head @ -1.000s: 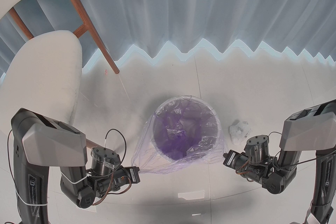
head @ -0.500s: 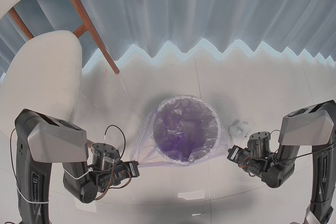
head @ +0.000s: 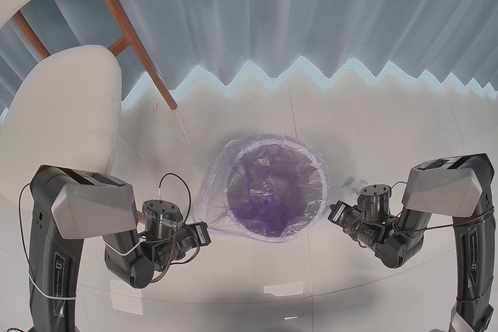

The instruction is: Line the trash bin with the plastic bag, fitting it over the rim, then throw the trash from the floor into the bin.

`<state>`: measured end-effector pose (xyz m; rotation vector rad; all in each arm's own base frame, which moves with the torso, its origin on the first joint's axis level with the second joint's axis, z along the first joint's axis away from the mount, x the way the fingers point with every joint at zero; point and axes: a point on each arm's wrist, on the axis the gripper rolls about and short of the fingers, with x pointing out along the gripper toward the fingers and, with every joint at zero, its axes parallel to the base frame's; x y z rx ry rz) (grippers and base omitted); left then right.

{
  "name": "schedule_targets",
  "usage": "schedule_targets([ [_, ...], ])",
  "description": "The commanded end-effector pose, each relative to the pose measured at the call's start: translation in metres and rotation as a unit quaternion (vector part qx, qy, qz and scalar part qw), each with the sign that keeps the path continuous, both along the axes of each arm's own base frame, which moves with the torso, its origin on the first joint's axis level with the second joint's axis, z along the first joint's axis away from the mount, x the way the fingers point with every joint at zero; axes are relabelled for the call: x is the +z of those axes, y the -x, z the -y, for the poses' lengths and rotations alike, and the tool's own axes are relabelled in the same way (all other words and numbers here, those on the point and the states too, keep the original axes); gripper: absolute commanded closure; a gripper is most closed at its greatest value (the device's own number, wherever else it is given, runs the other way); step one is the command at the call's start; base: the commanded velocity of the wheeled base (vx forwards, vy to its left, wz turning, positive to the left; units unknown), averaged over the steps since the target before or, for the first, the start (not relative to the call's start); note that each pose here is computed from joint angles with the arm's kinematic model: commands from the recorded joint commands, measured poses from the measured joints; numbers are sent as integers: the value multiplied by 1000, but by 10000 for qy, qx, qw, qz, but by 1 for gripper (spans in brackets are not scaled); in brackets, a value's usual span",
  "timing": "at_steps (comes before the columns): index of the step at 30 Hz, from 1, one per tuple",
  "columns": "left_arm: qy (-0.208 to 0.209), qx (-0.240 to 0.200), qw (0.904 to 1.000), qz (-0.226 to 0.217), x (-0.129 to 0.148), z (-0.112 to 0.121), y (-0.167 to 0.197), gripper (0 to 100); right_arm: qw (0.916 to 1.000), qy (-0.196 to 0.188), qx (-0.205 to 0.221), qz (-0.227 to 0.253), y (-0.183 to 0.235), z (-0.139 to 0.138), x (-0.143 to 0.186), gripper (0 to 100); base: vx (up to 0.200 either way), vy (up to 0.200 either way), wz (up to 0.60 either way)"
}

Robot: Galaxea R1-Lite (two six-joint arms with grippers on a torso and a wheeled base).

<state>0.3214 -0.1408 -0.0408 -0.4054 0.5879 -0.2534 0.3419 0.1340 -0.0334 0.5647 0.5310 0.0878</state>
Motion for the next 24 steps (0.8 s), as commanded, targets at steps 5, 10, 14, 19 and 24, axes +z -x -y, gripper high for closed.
schedule_targets([
  [5, 194, 386, 9990, -146, -8, -8, -25, 100, 10000, 5, -97, 11, -21, 0, -15, 100, 0, 0, 0],
  [10, 284, 478, 9978, -356, -6, -4, -34, 100, 9999, 14, -150, -49, -27, 2, -15, 100, 0, 0, 0],
  [14, 281, 395, 9981, -367, -5, 2, -33, 100, 9998, 18, -185, -88, -29, 4, -15, 100, 0, 0, 0],
  [19, 186, 248, 9978, -591, -11, 11, -27, 100, 9996, 50, -193, -174, -26, 5, -18, 100, 0, 0, 0],
  [24, 171, 297, 9976, -607, -11, 10, -28, 100, 9995, 72, -193, -231, -25, 6, -23, 100, 0, 0, 0],
])
